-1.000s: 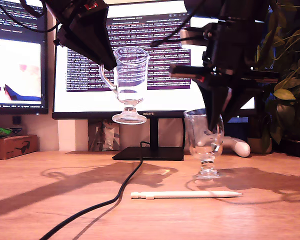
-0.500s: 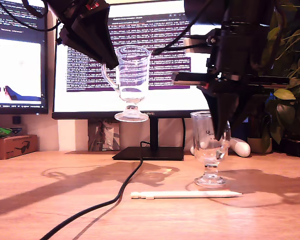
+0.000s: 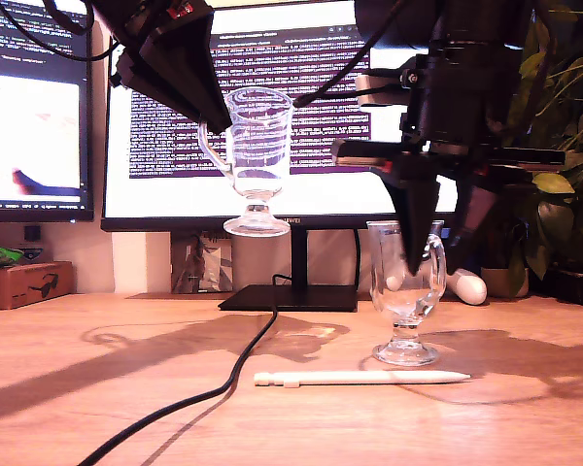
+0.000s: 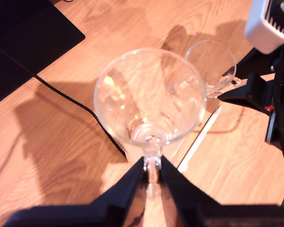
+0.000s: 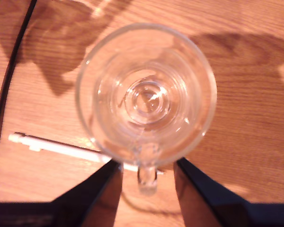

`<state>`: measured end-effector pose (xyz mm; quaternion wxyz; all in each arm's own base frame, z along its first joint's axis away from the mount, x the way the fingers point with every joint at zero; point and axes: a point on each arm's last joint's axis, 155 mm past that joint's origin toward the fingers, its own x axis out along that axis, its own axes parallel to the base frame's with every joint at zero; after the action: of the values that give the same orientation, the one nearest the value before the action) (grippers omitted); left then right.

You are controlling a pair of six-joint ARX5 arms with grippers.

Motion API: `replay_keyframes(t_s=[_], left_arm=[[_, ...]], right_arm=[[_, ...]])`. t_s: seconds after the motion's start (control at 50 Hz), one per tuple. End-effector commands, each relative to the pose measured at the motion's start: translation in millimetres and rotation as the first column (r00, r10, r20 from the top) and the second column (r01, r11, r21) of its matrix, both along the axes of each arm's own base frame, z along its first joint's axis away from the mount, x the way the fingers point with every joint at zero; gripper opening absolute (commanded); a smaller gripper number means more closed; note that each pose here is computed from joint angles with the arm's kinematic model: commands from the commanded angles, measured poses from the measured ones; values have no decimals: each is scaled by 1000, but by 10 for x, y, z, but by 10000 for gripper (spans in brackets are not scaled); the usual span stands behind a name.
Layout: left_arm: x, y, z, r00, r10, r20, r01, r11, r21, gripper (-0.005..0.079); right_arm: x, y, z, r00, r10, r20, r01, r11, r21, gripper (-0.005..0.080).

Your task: Pick the small glass cups in front of you with each of your hands, and place them behind the white pen

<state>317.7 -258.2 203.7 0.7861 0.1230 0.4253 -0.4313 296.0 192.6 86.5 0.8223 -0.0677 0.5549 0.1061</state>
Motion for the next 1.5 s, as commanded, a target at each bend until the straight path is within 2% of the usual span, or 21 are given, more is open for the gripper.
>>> replay_keyframes(t_s=[0.0, 0.22, 0.46, 0.58, 0.84, 1.04, 1.26, 1.48], left_arm=[[-7, -27, 44, 1000, -18, 25, 19, 1000, -18, -19], [-2, -47, -2, 999, -23, 24, 23, 999, -26, -19], [-66, -22, -374, 1000, -21, -16, 21, 1000, -7, -19], [-50, -64, -461, 1000, -30, 3, 30, 999, -21, -19], [-166, -320, -655, 993, -96, 62, 99, 994, -42, -19], [-179, -330, -927, 986, -109, 127, 111, 994, -7, -19], [-85, -416, -856, 965, -131, 229, 144, 989, -43, -19], [-46, -428, -846, 957, -129, 258, 147, 988, -51, -19]], right_arm=[[-48, 6, 167, 999, 4, 40, -5, 999, 35, 358], [-183, -105, 619, 993, -17, 117, 5, 995, 103, 375], [-362, -244, 1053, 978, -30, 205, -6, 985, 173, 375], [-424, -363, 1190, 970, -50, 240, 6, 983, 181, 375], [-524, -659, 1280, 963, -110, 245, 67, 982, 175, 375], [-575, -812, 1294, 961, -137, 240, 99, 982, 164, 375], [-605, -854, 1298, 961, -143, 237, 107, 981, 161, 375], [-596, -849, 1306, 960, -144, 241, 106, 981, 164, 375]])
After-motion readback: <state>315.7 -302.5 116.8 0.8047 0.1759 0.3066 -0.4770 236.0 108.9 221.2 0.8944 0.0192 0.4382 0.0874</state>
